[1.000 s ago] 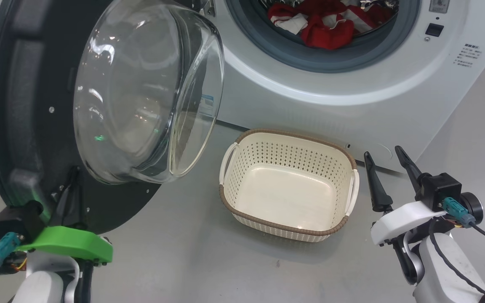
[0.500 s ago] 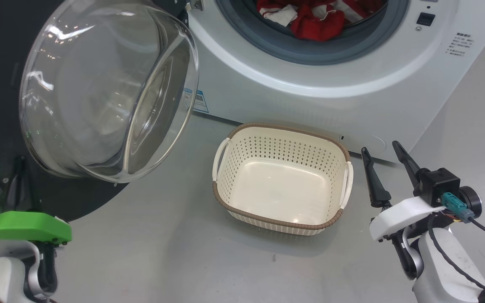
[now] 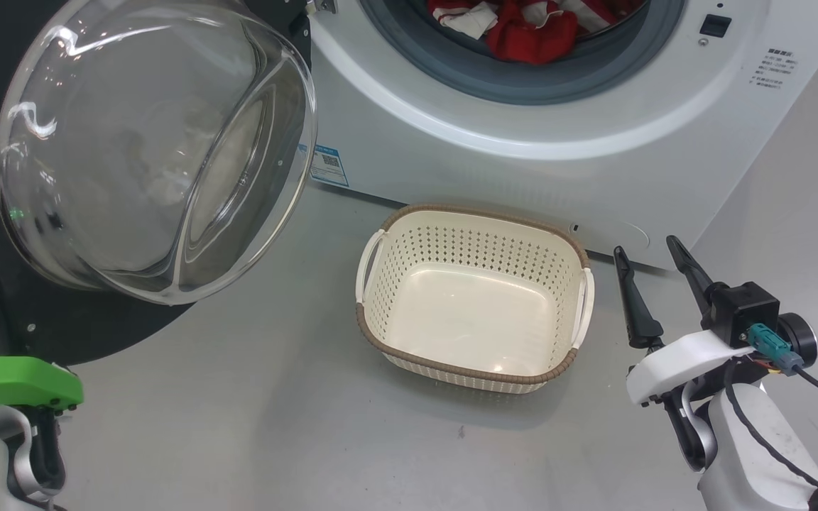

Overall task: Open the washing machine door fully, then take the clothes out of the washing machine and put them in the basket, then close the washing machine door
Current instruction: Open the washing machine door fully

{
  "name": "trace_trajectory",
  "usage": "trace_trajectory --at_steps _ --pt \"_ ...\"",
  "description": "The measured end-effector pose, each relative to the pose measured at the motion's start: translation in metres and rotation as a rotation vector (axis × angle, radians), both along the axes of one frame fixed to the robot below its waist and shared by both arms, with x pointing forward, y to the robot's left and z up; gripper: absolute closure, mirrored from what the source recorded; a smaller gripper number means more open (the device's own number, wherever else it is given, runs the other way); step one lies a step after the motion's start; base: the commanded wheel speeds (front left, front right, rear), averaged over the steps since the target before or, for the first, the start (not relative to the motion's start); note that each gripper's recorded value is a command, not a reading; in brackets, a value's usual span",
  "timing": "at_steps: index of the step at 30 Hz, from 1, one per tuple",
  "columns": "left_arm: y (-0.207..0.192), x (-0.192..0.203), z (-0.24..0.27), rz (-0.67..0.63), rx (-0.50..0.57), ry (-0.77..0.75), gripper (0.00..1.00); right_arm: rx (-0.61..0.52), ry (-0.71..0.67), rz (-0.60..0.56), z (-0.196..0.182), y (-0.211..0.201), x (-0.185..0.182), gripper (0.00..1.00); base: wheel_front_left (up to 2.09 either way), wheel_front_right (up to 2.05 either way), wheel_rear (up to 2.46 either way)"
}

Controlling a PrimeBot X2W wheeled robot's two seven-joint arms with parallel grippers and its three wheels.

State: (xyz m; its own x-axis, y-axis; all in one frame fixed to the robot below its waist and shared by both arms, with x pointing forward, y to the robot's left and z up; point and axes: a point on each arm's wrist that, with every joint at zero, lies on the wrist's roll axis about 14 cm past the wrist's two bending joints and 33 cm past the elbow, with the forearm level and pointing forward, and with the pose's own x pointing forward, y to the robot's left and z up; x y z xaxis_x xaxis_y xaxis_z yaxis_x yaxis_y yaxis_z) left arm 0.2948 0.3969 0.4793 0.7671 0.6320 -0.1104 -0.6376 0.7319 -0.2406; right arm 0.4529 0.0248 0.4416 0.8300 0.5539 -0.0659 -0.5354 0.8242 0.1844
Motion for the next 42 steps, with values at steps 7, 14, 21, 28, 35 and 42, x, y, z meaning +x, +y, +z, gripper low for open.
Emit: trace_trajectory --at_steps 7,14,21,28,35,42 --pt "0.001 0.000 -0.002 0.002 0.007 0.007 1.00 0.001 0.001 -0.001 0.000 0.000 0.001 0.00 0.00 0.00 0.00" --pt "-0.012 0.007 -0.002 -0.035 0.022 0.005 1.00 -0.002 -0.007 0.002 0.002 0.000 0.000 0.00 0.00 0.00 0.00" --pt "-0.037 0.013 0.004 -0.120 0.079 0.003 1.00 -0.001 -0.021 -0.002 0.008 -0.002 -0.001 0.00 0.00 0.00 0.00" --pt "-0.073 0.012 -0.007 -0.188 0.045 0.000 1.00 0.002 -0.038 -0.020 0.016 -0.008 -0.002 0.00 0.00 0.00 0.00" --pt "-0.101 0.016 -0.004 -0.244 0.031 -0.030 0.24 0.004 -0.048 -0.046 0.022 -0.017 -0.002 0.00 0.00 0.00 0.00" --pt "-0.126 0.023 -0.001 -0.319 0.022 -0.052 0.00 0.004 -0.053 -0.079 0.025 -0.031 -0.005 0.00 0.00 0.00 0.00"
